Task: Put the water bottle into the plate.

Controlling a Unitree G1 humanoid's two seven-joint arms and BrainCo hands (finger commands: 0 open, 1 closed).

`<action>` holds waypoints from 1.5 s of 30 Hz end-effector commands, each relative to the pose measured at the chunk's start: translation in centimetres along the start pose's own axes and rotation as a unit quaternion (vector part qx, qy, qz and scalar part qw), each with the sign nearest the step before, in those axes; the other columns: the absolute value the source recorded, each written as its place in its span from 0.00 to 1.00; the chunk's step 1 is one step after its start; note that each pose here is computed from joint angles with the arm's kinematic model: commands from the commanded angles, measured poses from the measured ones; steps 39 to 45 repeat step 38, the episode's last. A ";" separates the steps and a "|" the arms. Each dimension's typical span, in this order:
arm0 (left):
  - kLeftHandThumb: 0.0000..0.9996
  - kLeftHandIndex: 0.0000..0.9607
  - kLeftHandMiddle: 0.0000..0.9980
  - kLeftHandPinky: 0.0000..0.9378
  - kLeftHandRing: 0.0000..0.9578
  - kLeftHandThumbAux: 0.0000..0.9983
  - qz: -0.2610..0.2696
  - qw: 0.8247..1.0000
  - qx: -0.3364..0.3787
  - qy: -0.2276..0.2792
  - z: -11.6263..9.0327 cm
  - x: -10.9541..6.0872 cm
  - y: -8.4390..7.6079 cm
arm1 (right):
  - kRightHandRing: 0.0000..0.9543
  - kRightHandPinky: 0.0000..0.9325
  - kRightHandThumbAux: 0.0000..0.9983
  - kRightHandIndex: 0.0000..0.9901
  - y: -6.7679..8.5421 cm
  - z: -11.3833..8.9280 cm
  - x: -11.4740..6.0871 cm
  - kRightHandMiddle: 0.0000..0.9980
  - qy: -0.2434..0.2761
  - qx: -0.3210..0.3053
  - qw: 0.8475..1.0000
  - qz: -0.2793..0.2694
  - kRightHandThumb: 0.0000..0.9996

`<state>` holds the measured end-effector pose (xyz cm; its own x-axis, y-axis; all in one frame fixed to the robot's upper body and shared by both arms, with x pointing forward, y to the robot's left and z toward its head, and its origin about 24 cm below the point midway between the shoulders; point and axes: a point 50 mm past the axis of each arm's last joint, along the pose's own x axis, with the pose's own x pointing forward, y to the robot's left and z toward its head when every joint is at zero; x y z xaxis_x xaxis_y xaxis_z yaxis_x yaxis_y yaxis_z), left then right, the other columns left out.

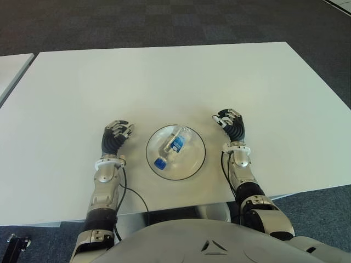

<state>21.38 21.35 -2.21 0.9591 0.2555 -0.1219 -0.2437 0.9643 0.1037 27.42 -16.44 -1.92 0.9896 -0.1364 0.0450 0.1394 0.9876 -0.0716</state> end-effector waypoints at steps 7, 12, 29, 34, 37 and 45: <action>0.71 0.45 0.62 0.63 0.63 0.71 -0.001 1.000 -0.004 0.010 -0.3 0.0 0.0 | 0.89 0.93 0.68 0.44 0.2 -1.2 -0.8 0.62 0.043 0.009 0.999 -0.009 0.85; 0.71 0.45 0.63 0.61 0.63 0.71 -0.001 1.000 0.005 0.005 -0.2 0.1 0.0 | 0.89 0.93 0.68 0.44 0.3 -1.2 -0.8 0.62 0.044 0.010 0.999 -0.009 0.85; 0.71 0.45 0.64 0.64 0.65 0.71 -0.007 1.000 0.004 -0.001 -0.3 0.2 0.1 | 0.90 0.93 0.68 0.44 0.5 -0.8 -0.6 0.62 0.060 -0.022 0.998 0.028 0.85; 0.71 0.45 0.65 0.67 0.66 0.71 -0.007 1.000 0.001 -0.004 -0.2 0.2 0.1 | 0.90 0.93 0.68 0.44 0.6 -0.6 -0.6 0.62 0.067 -0.030 0.997 0.035 0.85; 0.71 0.45 0.66 0.67 0.67 0.71 -0.008 1.000 -0.001 -0.006 -0.2 0.3 0.1 | 0.90 0.93 0.68 0.44 0.6 -0.6 -0.6 0.61 0.072 -0.034 0.996 0.037 0.85; 0.71 0.45 0.66 0.66 0.67 0.71 -0.008 1.000 -0.001 -0.006 -0.2 0.3 0.1 | 0.90 0.93 0.68 0.44 0.6 -0.6 -0.6 0.61 0.073 -0.034 0.996 0.038 0.85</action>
